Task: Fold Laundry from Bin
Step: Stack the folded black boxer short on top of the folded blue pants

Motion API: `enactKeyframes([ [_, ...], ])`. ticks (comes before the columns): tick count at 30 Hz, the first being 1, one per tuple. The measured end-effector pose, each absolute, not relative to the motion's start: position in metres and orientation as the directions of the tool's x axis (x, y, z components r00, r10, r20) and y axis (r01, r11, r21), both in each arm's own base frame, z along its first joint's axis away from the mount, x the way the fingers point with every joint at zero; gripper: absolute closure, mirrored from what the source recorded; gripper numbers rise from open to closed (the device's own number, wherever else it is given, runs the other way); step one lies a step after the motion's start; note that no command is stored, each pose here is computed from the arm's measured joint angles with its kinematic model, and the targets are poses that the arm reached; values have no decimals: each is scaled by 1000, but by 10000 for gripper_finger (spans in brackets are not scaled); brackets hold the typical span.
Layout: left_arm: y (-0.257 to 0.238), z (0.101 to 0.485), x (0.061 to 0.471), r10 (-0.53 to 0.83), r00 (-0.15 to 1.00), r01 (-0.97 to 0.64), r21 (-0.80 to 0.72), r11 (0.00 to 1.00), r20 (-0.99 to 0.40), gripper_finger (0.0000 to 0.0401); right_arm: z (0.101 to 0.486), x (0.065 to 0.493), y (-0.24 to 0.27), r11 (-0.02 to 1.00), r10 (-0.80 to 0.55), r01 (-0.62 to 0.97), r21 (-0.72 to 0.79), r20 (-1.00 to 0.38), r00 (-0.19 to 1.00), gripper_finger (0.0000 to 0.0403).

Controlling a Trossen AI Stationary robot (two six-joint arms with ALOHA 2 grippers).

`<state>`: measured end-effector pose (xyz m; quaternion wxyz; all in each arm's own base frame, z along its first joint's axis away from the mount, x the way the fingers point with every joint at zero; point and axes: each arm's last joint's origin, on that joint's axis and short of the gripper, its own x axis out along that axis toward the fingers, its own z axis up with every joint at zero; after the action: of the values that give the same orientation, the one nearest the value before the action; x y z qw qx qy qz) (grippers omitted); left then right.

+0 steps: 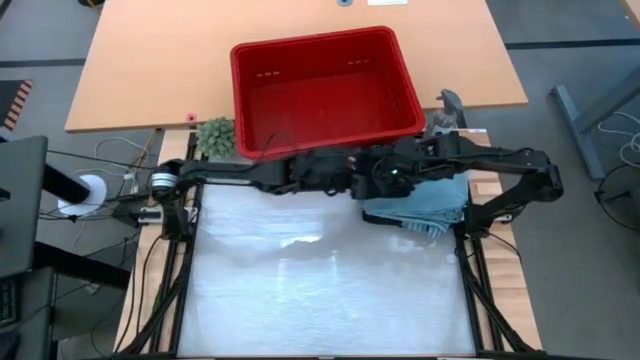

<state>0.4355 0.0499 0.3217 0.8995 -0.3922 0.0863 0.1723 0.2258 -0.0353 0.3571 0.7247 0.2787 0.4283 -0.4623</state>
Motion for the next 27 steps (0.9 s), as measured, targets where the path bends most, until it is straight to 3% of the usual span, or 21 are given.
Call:
enactKeyframes([
  [10, 60, 358, 483, 256, 918, -389, -556, 735, -303, 401, 376, 177, -43, 307, -495, 951, -48, -861, 116, 374],
  [19, 81, 309, 513, 247, 890, -435, -551, 712, -383, 401, 376, 169, -59, 253, -524, 964, -79, -849, 69, 374],
  [27, 84, 295, 509, 275, 829, -525, -508, 683, -487, 401, 330, 170, -76, 187, -402, 962, -201, -909, -112, 374],
])
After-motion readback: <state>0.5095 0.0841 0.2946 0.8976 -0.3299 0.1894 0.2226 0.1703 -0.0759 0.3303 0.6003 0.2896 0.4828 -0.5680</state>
